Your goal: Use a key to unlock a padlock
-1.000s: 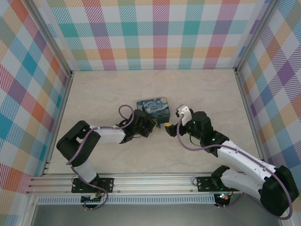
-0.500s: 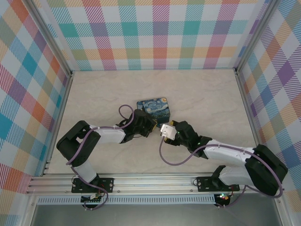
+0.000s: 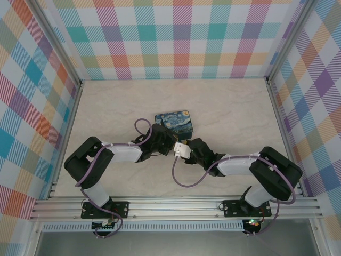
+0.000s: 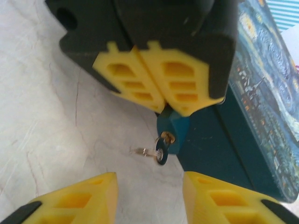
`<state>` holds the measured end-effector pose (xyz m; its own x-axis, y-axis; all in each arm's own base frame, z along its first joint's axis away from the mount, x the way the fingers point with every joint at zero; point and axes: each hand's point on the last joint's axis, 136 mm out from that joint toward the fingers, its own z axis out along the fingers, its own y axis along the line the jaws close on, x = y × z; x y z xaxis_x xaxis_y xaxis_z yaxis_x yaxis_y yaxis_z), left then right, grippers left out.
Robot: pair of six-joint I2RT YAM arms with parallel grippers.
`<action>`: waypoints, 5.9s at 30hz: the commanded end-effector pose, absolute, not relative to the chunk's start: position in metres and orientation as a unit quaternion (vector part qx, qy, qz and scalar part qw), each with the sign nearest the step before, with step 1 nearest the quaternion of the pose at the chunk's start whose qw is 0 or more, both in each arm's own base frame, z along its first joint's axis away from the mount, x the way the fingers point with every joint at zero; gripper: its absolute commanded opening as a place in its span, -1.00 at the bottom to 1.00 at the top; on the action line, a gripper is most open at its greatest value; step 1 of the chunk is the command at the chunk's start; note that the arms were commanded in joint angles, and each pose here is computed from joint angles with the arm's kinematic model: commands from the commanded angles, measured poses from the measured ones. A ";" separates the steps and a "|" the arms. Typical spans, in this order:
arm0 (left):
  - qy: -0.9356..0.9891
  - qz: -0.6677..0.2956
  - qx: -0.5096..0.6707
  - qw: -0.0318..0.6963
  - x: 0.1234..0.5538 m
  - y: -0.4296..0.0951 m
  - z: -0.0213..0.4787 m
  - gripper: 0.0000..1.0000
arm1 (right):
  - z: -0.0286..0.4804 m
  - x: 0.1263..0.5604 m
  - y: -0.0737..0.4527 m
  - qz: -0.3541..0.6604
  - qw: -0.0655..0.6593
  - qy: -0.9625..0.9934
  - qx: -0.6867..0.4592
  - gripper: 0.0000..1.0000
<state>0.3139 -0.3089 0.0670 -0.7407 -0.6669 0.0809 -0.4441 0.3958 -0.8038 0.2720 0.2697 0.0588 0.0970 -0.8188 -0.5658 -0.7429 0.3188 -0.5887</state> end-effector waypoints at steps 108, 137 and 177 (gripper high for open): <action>0.838 -0.416 -0.338 0.109 0.301 -0.308 0.058 -1.00 | 0.095 0.293 0.269 0.315 0.394 0.842 -0.191 -0.83; 0.837 -0.412 -0.342 0.116 0.304 -0.298 0.062 -1.00 | 0.087 0.288 0.281 0.024 0.537 0.731 -0.420 0.07; 0.836 -0.412 -0.344 0.115 0.303 -0.297 0.062 -1.00 | 0.099 0.299 0.285 0.250 0.455 0.830 -0.203 -1.00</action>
<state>0.3141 -0.3062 0.0720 -0.7348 -0.6731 0.0836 -0.4501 0.3916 -0.8025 0.2839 0.2845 0.0735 -0.4225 -0.2936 -0.8575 -0.6516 0.7560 0.0622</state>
